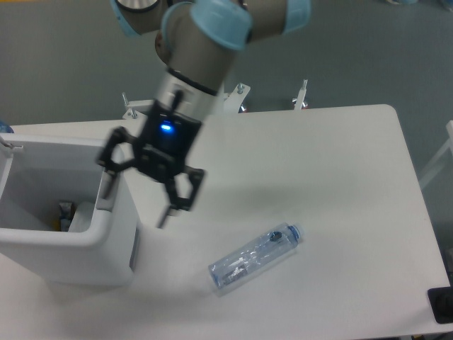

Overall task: Place the trash in the trash can
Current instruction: 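Move the open gripper over the clear water bottle, then lower the gripper and close it around the water bottle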

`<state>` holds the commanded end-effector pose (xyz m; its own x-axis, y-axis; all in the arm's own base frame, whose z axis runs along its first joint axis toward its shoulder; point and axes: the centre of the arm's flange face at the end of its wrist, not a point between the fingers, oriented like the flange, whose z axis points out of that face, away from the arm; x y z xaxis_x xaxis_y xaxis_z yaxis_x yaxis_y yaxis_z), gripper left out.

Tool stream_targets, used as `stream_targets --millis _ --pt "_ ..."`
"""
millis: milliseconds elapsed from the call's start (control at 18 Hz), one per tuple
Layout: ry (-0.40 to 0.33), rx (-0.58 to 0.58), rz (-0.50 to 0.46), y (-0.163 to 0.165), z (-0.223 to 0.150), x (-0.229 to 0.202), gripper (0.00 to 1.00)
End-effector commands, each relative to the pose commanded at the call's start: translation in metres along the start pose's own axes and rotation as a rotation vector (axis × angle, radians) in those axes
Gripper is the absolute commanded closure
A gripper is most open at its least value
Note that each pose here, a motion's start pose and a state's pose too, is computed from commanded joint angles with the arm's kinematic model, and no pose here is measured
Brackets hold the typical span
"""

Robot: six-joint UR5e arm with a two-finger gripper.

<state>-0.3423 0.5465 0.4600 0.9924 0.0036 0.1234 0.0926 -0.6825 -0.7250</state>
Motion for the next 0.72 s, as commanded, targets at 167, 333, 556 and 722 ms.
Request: stream_targets --millis 167,333,556,722 --pt "-0.034 -0.076 0.026 0.017 0.035 -0.032 0.05" --pt "-0.091 -0.200 0.071 0.047 0.068 -0.055 0.04" --pt "-0.082 -0.265 0.123 0.069 0.095 -0.066 0.00" --pt "-0.051 -0.335 0.197 0.095 0.121 -0.064 0.00"
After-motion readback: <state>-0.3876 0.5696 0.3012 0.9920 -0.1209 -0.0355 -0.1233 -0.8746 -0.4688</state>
